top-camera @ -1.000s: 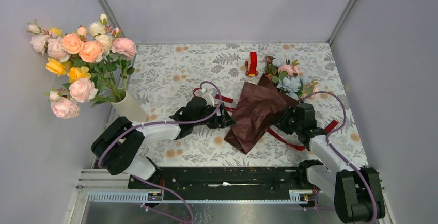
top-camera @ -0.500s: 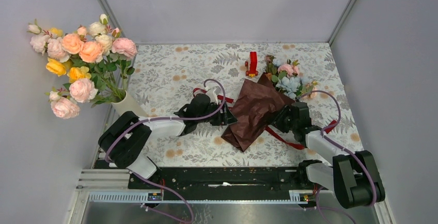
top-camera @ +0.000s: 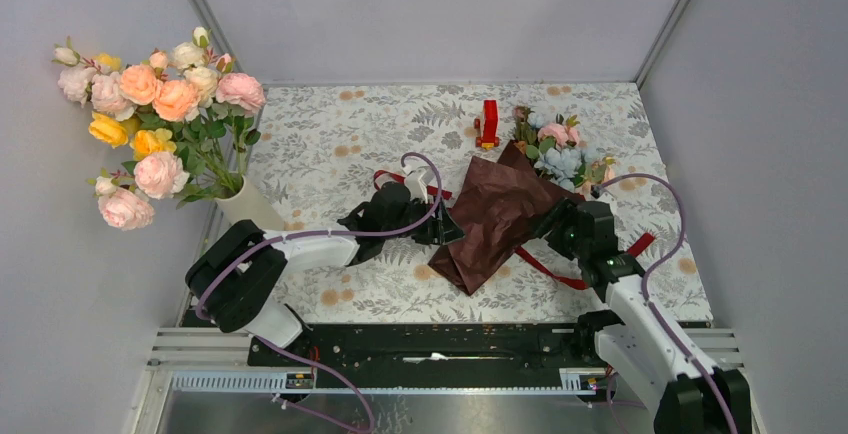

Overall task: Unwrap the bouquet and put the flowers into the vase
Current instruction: Unfold the wrapping paper at the center of the board.

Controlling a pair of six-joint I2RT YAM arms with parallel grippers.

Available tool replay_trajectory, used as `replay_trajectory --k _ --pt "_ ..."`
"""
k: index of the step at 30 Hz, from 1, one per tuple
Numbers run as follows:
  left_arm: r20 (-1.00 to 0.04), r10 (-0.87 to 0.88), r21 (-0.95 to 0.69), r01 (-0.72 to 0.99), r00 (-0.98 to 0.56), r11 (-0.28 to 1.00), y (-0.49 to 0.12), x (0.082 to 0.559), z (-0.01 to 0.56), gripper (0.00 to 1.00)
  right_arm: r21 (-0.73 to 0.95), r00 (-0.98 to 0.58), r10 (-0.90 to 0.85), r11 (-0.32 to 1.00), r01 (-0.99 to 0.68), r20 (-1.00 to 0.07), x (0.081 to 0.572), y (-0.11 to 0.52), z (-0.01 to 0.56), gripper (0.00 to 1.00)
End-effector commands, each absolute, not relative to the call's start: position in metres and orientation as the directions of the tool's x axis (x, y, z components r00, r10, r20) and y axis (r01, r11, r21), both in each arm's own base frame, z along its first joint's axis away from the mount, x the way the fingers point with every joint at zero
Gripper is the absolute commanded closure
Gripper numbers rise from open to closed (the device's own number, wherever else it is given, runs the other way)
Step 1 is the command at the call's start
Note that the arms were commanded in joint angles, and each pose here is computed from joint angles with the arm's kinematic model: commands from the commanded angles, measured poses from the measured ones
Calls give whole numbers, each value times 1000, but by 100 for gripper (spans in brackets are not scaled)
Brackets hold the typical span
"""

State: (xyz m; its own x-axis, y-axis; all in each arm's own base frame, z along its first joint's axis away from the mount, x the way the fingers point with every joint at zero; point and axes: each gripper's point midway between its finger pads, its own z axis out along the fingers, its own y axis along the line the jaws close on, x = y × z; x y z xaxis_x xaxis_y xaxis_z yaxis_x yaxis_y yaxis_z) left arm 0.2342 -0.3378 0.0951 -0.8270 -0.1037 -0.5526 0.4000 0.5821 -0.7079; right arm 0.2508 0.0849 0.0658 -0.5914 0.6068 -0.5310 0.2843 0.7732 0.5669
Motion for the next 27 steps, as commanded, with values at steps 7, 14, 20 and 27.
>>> replay_trajectory --k 7,14,20,27 --pt "-696 -39 -664 623 -717 413 -378 205 159 47 391 -451 517 852 347 -727 223 27 128 24" --pt "-743 35 -631 717 -668 295 -410 161 177 47 407 -417 496 867 288 -762 213 27 178 19" --pt "-765 136 -601 774 -629 200 -444 114 173 46 450 -436 494 869 208 -753 208 42 205 15" --pt "-782 270 -546 826 -562 139 -470 67 147 37 471 -479 487 867 163 -730 208 54 213 13"
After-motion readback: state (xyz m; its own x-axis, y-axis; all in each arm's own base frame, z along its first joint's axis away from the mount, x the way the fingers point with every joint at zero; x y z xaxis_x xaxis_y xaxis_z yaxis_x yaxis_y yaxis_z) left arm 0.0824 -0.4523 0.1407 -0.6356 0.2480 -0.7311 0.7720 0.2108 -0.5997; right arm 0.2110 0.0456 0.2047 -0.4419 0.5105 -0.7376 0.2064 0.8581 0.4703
